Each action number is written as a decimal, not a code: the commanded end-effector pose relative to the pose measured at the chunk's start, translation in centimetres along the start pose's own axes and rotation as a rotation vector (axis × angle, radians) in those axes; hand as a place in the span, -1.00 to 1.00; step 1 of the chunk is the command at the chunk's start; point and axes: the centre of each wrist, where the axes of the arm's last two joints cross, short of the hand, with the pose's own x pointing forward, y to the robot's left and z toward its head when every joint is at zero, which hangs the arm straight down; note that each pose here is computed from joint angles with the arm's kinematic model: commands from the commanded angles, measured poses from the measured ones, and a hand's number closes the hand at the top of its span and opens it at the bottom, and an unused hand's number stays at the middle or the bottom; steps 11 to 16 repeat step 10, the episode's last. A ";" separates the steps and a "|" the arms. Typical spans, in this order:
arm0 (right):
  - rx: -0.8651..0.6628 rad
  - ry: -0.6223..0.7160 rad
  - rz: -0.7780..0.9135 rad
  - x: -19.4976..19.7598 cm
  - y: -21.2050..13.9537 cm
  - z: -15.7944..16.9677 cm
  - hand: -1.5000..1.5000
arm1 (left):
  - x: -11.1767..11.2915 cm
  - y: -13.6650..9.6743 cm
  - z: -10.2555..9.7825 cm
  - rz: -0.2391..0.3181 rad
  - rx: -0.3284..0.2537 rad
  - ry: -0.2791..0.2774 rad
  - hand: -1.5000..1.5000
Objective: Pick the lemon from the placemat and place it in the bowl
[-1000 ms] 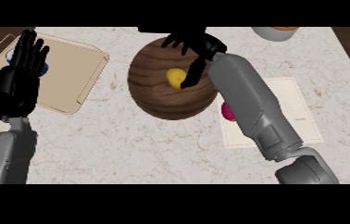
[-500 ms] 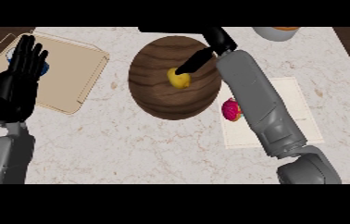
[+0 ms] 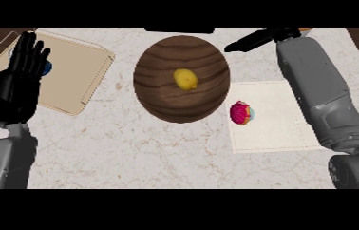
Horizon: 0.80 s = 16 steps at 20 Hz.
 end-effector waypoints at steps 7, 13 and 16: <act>-0.075 -0.027 -0.110 -3.2 -10.9 5.3 -1.00 | -0.3 -1.1 -0.2 0.000 -0.024 -0.014 0.00; -0.051 -0.027 -0.100 -3.5 -13.0 6.7 -1.00 | 0.4 -0.7 -1.1 -0.002 -0.018 -0.015 0.00; -0.051 -0.027 -0.100 -3.5 -13.0 6.7 -1.00 | 0.4 -0.7 -1.1 -0.002 -0.018 -0.015 0.00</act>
